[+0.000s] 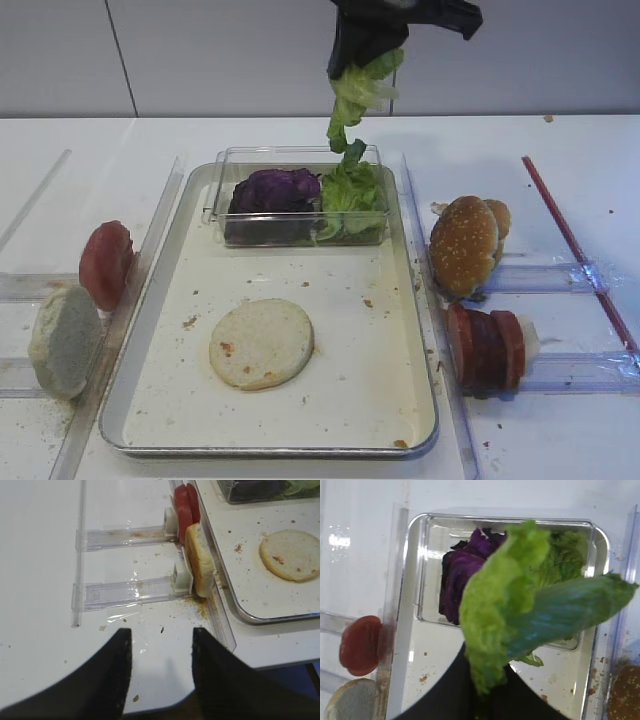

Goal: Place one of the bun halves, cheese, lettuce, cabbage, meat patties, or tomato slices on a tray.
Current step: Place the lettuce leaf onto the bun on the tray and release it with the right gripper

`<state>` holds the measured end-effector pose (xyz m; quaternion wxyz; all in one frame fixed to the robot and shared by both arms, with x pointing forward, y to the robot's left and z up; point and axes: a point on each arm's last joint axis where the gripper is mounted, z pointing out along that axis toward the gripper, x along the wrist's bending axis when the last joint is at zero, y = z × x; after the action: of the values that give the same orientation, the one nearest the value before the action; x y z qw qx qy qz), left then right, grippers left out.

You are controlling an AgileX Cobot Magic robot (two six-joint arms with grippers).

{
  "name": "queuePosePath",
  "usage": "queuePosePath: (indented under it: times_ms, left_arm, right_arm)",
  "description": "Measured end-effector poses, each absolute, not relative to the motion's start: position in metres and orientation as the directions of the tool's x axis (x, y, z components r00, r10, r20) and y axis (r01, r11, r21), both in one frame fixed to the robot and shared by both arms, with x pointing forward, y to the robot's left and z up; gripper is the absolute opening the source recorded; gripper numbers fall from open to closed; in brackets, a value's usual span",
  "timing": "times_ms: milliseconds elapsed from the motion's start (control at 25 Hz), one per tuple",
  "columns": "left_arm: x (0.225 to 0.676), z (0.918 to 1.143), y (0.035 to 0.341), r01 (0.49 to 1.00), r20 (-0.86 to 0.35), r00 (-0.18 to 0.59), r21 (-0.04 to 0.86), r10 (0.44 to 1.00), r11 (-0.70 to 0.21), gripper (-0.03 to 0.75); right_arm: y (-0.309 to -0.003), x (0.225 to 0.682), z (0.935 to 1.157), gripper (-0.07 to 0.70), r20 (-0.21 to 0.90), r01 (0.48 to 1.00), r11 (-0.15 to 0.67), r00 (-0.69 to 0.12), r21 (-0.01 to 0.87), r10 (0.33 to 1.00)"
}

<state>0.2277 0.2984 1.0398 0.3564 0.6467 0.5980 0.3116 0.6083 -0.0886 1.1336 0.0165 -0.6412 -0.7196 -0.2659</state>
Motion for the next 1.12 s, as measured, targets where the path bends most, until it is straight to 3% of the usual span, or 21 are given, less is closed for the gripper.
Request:
queuePosePath:
  times_ms: [160, 440, 840, 1120]
  left_arm:
    - [0.228, 1.04, 0.298, 0.551, -0.023, 0.091, 0.834, 0.996, -0.031, 0.286]
    - [0.228, 1.04, 0.298, 0.551, -0.023, 0.091, 0.834, 0.996, -0.031, 0.286]
    - [0.228, 1.04, 0.298, 0.551, -0.023, 0.091, 0.834, 0.996, -0.031, 0.286]
    - [0.228, 1.04, 0.298, 0.551, -0.023, 0.091, 0.834, 0.996, -0.031, 0.286]
  right_arm:
    - [-0.072, 0.588, 1.149, 0.072, 0.373, 0.917, 0.084, -0.241, 0.391, 0.896]
    - [-0.036, 0.557, 1.145, 0.072, 0.375, 0.91, 0.184, -0.328, 0.371, 0.867]
    - [-0.002, 0.519, 1.099, 0.072, 0.335, 0.92, 0.319, -0.382, 0.229, 0.861]
    - [-0.001, 0.508, 1.072, 0.072, 0.314, 0.927, 0.346, -0.374, 0.142, 0.873]
